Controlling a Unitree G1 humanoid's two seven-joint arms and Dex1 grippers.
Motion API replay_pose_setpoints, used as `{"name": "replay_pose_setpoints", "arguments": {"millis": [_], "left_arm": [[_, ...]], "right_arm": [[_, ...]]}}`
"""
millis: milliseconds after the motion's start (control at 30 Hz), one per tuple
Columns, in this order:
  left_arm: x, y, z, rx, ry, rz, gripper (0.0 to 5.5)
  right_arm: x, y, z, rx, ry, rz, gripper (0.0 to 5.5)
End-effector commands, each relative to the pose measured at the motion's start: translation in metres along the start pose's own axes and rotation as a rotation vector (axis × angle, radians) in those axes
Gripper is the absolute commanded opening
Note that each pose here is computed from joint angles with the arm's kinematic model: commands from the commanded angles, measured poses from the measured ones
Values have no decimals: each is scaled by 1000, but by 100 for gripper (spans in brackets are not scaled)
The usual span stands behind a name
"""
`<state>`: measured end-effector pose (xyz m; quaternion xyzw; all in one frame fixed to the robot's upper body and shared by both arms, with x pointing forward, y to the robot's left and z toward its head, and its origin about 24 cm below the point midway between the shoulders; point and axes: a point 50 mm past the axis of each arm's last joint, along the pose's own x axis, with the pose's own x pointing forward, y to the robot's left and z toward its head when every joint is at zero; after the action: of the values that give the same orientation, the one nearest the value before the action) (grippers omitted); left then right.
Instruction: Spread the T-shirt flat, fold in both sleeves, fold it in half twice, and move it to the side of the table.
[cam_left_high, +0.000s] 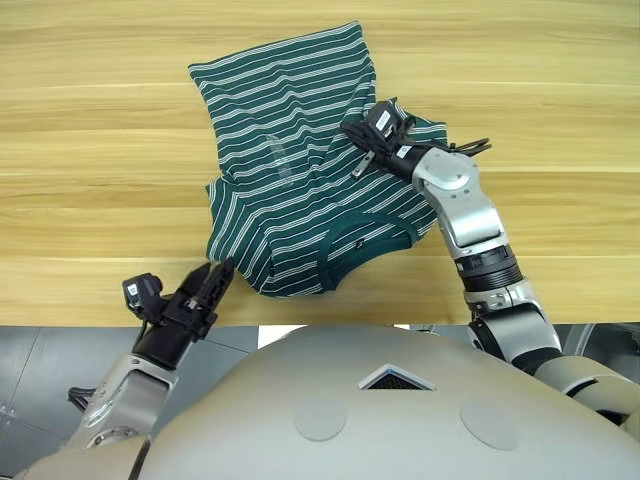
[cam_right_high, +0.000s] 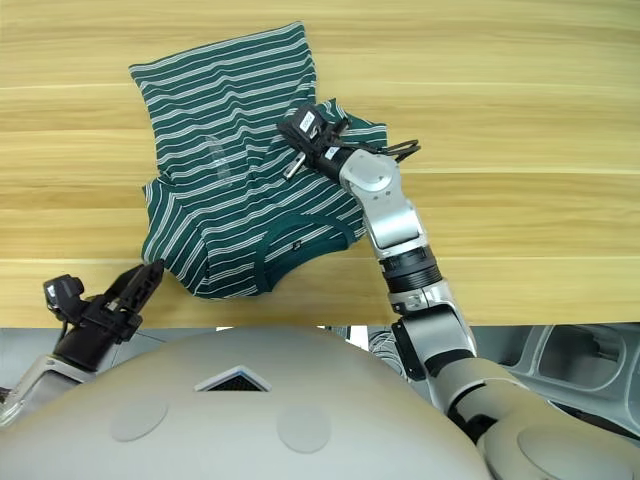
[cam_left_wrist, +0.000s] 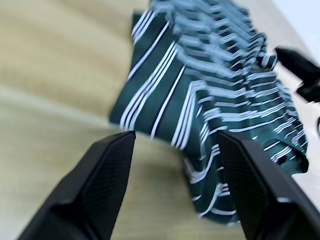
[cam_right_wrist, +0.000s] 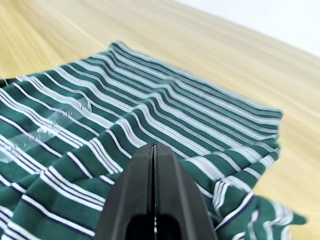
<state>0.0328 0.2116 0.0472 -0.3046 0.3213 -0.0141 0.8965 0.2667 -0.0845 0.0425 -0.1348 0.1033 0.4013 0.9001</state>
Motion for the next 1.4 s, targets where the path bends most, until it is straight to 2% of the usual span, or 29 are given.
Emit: {"name": "replay_pose_setpoints", "arguments": {"millis": [33, 167, 400, 467, 833, 1233, 1400], "left_arm": [[7, 6, -14, -36, 56, 33, 291], [9, 4, -17, -37, 63, 28, 291], [3, -4, -15, -73, 54, -8, 291], [2, -4, -14, -89, 50, -11, 291], [18, 23, -21, -249, 30, 80, 291], [32, 19, -29, -334, 1, 52, 291], [35, 14, -34, -346, -1, 47, 291]], "right_arm": [[-9, -11, 5, -33, -1, -44, 3], [-22, -20, -14, -67, 70, -57, 3], [-86, -64, -28, -93, 119, -127, 3], [-94, -69, -30, -103, 137, -128, 3], [-102, -51, -62, -48, 204, -76, 3], [-83, -61, -89, 2, 284, -140, 3], [-98, -64, -109, 19, 361, -172, 3]]}}
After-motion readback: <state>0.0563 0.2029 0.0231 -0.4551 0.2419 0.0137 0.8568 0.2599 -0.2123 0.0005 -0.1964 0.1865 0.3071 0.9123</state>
